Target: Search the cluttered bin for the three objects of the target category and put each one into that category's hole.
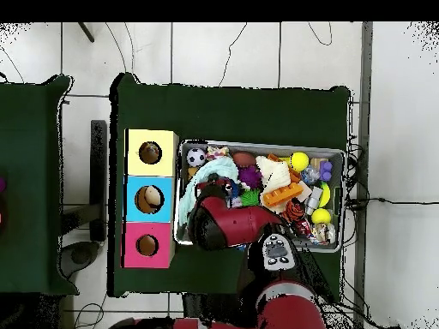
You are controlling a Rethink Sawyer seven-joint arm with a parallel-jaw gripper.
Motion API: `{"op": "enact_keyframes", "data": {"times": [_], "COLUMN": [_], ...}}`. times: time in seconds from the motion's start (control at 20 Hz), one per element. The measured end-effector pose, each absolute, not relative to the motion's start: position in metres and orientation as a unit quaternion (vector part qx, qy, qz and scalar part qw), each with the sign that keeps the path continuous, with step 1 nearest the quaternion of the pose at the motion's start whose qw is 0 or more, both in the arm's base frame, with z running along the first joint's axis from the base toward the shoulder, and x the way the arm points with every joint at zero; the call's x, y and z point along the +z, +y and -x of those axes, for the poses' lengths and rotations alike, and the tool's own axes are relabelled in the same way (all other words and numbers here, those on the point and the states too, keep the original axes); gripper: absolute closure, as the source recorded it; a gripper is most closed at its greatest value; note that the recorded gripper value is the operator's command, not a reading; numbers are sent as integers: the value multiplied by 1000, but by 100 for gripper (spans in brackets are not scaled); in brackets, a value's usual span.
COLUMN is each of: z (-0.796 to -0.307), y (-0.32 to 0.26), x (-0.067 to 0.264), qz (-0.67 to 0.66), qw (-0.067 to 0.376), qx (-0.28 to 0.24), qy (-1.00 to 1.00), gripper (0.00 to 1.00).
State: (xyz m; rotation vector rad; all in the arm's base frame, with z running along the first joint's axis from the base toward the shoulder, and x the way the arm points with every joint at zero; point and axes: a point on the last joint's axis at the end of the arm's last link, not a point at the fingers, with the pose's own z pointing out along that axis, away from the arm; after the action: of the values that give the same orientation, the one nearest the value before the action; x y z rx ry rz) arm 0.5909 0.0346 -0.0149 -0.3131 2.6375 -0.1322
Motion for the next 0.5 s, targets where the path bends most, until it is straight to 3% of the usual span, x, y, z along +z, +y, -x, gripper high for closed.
{"op": "enact_keyframes", "data": {"times": [0.5], "z": [-626], "y": [53], "x": [-8], "qz": [136], "qw": [272], "qx": [-55], "qy": [951], "gripper": [100]}}
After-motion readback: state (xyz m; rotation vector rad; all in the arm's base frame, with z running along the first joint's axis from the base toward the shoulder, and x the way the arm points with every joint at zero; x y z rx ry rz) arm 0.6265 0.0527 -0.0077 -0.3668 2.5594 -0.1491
